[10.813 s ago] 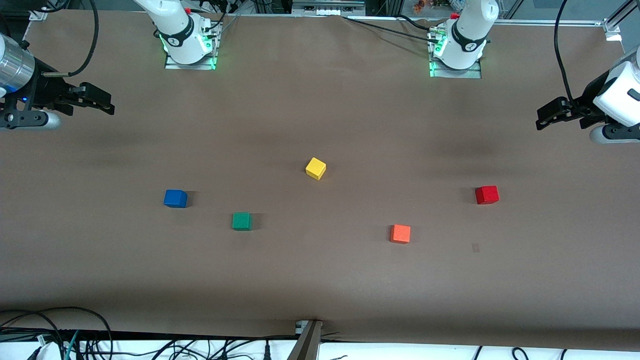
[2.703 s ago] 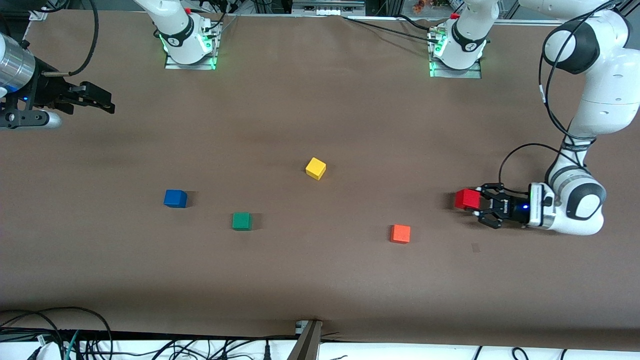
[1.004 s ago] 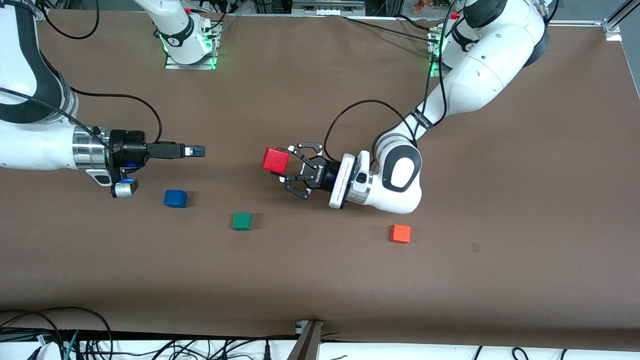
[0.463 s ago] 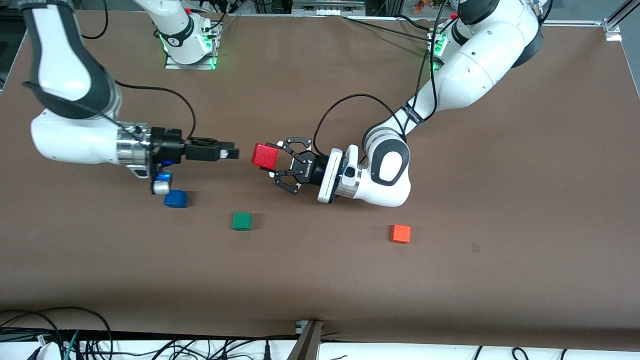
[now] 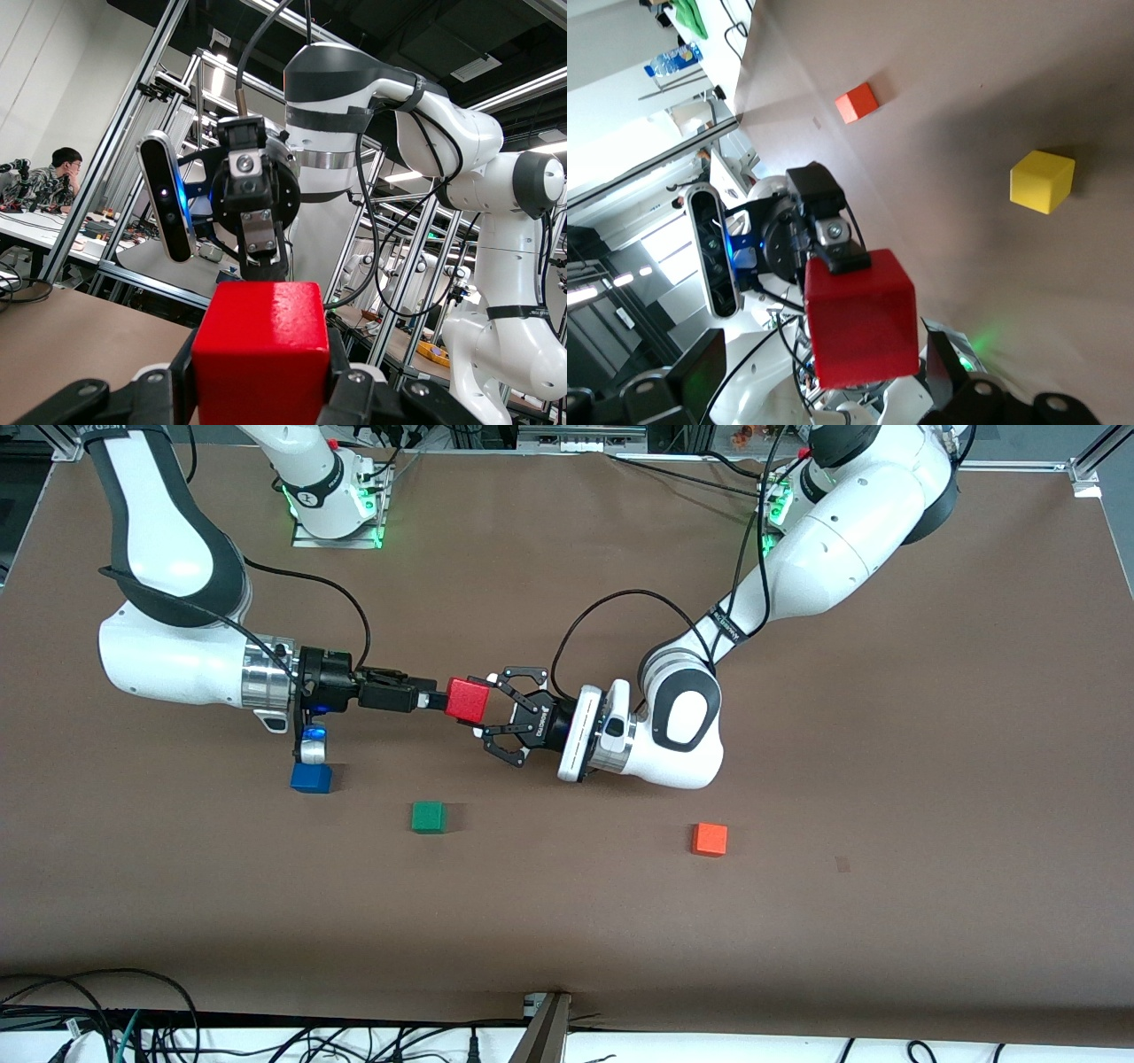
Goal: Pass red block to right arm, stack on blue
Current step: 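Close the right gripper on the red cube beside the left gripper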
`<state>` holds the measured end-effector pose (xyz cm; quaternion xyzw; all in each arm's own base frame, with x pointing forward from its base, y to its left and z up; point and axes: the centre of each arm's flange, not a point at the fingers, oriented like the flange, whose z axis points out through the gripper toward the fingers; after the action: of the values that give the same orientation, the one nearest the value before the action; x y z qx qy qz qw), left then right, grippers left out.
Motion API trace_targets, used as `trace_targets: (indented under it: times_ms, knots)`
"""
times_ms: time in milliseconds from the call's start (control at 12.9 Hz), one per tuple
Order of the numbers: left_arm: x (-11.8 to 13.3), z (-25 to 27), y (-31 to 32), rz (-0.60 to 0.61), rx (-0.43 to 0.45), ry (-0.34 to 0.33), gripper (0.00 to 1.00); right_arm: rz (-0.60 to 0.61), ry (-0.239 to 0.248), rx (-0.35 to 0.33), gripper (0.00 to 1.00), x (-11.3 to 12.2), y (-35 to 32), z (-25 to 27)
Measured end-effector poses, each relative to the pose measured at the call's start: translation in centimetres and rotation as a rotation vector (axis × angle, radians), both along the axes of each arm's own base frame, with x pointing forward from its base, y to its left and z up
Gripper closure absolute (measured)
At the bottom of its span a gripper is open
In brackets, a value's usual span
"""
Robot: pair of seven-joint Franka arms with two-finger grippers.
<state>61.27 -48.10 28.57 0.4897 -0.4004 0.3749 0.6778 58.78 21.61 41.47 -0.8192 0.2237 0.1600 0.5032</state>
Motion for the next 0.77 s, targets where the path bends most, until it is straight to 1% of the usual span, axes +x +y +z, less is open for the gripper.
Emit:
trace_targets:
  times_ms: [309, 463, 541, 695, 772]
  knots:
    - [0.0, -0.1, 0.0, 0.000, 0.000, -0.003, 0.44, 0.000, -0.010, -0.026, 0.00, -1.0, 2.5, -0.8]
    - [-0.1, -0.2, 0.0, 0.002, 0.000, -0.009, 0.44, -0.005, -0.011, -0.033, 0.00, -1.2, 2.7, -1.1]
    - [-0.1, -0.3, 0.0, 0.002, 0.001, -0.011, 0.44, -0.007, -0.010, -0.035, 0.07, -1.2, 2.7, -1.2]
    - [0.0, -0.3, 0.1, 0.006, -0.001, -0.011, 0.44, -0.007, -0.007, -0.040, 0.33, -1.3, 2.6, -1.6]
    - [0.0, -0.3, 0.1, 0.005, -0.001, -0.002, 0.44, 0.000, -0.020, -0.040, 0.41, -1.3, 2.5, -1.6]
